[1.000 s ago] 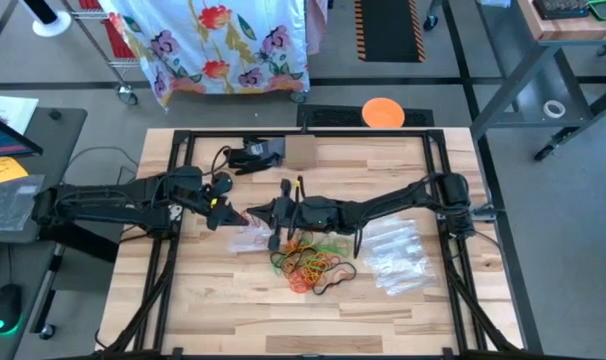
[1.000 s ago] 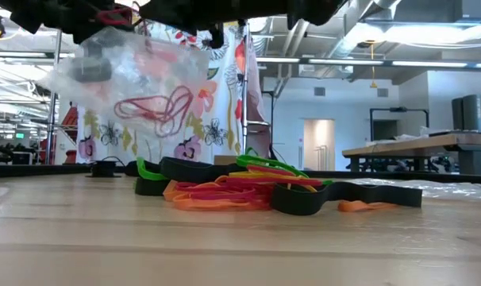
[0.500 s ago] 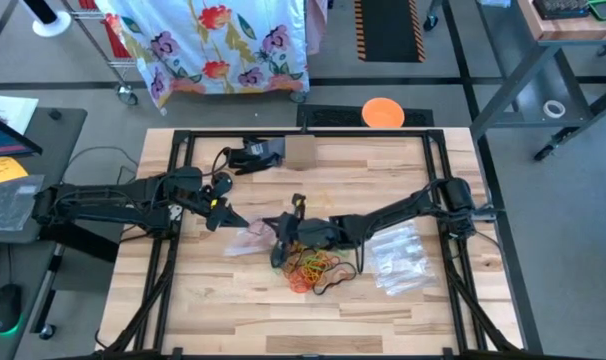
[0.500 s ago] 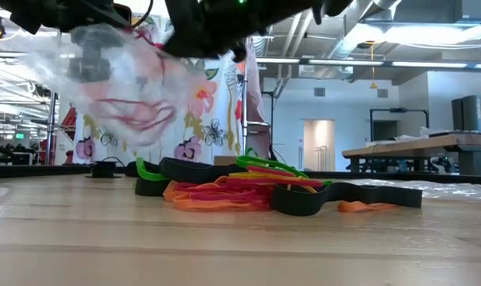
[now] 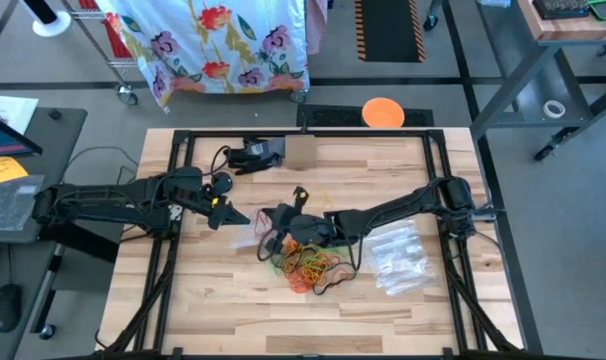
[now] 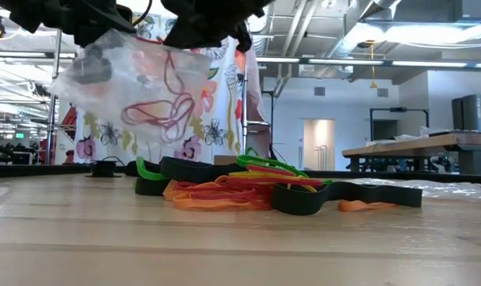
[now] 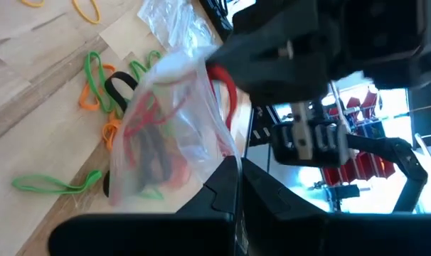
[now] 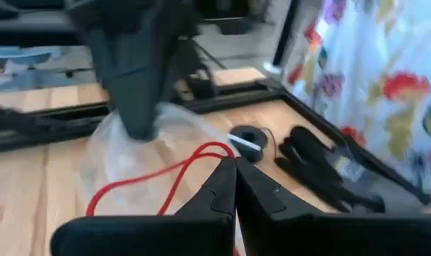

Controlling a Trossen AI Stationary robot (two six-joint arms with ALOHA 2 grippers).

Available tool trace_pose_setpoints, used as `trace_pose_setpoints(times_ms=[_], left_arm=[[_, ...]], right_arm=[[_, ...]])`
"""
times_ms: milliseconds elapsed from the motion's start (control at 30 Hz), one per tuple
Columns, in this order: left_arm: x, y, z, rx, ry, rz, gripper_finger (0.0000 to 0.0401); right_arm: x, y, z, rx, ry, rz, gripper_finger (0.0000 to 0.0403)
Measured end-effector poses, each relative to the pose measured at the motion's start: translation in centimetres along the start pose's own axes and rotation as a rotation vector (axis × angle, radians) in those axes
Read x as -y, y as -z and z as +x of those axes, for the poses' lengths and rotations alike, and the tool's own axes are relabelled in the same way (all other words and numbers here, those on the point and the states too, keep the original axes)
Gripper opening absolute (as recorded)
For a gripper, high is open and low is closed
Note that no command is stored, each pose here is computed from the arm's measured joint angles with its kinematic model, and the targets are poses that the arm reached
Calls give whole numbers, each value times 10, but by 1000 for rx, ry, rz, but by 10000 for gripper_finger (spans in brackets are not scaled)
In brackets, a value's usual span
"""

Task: Sort rubber bands
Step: Put the red rubber band into the transparent zip bag

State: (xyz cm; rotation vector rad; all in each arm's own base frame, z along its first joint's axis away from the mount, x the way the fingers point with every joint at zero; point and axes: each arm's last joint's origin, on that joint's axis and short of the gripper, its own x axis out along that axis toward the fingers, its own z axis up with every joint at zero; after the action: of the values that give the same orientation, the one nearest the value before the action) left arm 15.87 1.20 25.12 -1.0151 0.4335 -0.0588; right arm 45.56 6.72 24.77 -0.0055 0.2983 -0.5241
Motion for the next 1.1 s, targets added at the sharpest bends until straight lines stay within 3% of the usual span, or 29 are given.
trace_pose_setpoints(times_ms=[133,333,667,1100], left_arm=[[0,0,0,0,0,4,0],[0,0,0,-2,0,12,0],[2,3,1,-18,9,26,0],[2,2,1,-11,5,24,0]], right_arm=[[2,-4,-1,-20,132,-17,0],[-1,-3,-4,-11,159,-20,0],[-22,7,-16,-11,-25,-202,0],[-32,-7,-23,124,-66,-295,0]])
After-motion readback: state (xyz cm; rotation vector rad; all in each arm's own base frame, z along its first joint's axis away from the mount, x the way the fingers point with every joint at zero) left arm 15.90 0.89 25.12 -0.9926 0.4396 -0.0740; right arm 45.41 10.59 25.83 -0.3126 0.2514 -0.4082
